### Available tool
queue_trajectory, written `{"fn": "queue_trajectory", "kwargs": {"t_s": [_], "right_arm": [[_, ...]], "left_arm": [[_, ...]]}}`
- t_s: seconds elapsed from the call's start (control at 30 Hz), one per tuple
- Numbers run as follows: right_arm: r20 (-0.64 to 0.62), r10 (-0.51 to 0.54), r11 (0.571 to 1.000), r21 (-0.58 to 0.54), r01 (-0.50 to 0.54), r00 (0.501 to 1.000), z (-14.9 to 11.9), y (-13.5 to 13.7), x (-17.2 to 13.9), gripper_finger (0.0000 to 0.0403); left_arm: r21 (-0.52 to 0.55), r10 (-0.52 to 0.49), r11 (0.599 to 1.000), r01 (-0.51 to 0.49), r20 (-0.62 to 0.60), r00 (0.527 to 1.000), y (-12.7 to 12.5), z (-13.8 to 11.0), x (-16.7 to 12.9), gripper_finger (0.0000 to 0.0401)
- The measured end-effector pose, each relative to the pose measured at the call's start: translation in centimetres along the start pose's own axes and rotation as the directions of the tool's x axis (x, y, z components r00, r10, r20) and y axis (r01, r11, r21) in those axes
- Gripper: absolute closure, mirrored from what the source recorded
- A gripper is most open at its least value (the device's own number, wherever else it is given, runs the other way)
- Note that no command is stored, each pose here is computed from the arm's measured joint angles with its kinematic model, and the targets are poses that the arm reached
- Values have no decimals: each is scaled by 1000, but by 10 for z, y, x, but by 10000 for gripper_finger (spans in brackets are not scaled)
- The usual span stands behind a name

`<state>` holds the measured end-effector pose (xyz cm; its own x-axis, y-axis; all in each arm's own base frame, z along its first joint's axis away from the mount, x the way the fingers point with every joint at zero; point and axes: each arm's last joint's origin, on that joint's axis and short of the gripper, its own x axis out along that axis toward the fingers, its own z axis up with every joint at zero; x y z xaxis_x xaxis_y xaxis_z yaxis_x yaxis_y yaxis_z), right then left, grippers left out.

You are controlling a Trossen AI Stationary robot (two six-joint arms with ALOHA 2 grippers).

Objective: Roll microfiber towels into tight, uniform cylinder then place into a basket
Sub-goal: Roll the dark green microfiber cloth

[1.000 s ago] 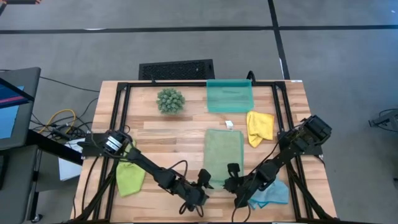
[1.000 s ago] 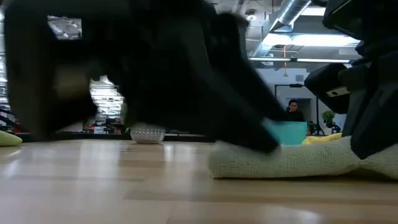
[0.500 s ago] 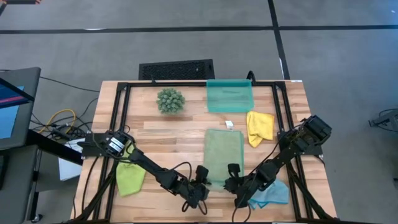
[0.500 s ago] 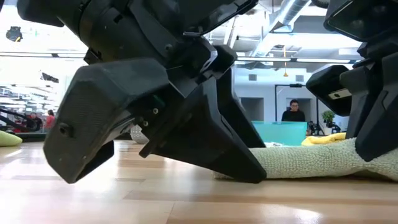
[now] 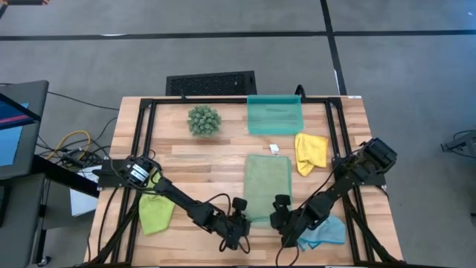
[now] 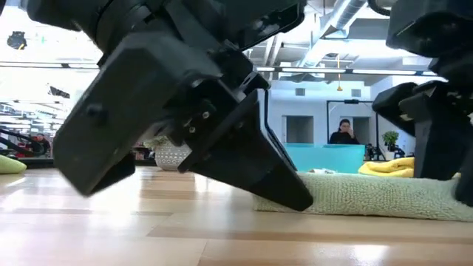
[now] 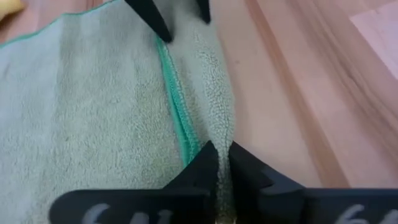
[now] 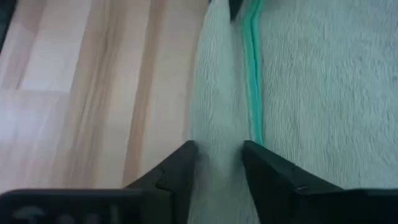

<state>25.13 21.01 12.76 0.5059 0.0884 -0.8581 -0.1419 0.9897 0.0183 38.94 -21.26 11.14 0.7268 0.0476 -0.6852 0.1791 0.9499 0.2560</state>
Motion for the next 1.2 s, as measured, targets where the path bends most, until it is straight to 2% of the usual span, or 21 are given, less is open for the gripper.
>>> {"fn": "queue_trajectory", "kwargs": {"t_s": [0.07, 0.23, 0.43, 0.6, 0.83, 1.0, 1.2], "right_arm": [[-8, -20, 1000, -19, 20, 1000, 4, 6, -6, 221], [123, -104, 988, -105, 117, 987, 16, 23, -18, 228], [176, -100, 988, -96, 118, 979, 16, 25, -14, 247], [152, -124, 981, -133, 145, 980, 12, 21, 10, 254], [77, -140, 985, -96, 147, 987, 10, 9, 25, 256], [52, -85, 992, -92, 90, 995, 11, 9, 24, 307], [15, 13, 997, -78, -12, 1000, 16, 6, 11, 389]], "left_arm": [[-24, 1, 1000, -2, -31, 1000, 1, 5, -2, 395], [-122, 0, 993, -9, -77, 997, 6, 19, -7, 391], [-184, 7, 983, -25, -96, 995, 13, 19, -4, 398], [-206, 15, 978, -38, -111, 994, 18, 17, -2, 393], [-203, 16, 978, -40, -118, 993, 18, 17, -2, 395], [-146, 45, 987, -60, -104, 994, 19, 18, -2, 381], [-26, 34, 999, -36, -84, 996, 18, 32, -7, 305]]}}
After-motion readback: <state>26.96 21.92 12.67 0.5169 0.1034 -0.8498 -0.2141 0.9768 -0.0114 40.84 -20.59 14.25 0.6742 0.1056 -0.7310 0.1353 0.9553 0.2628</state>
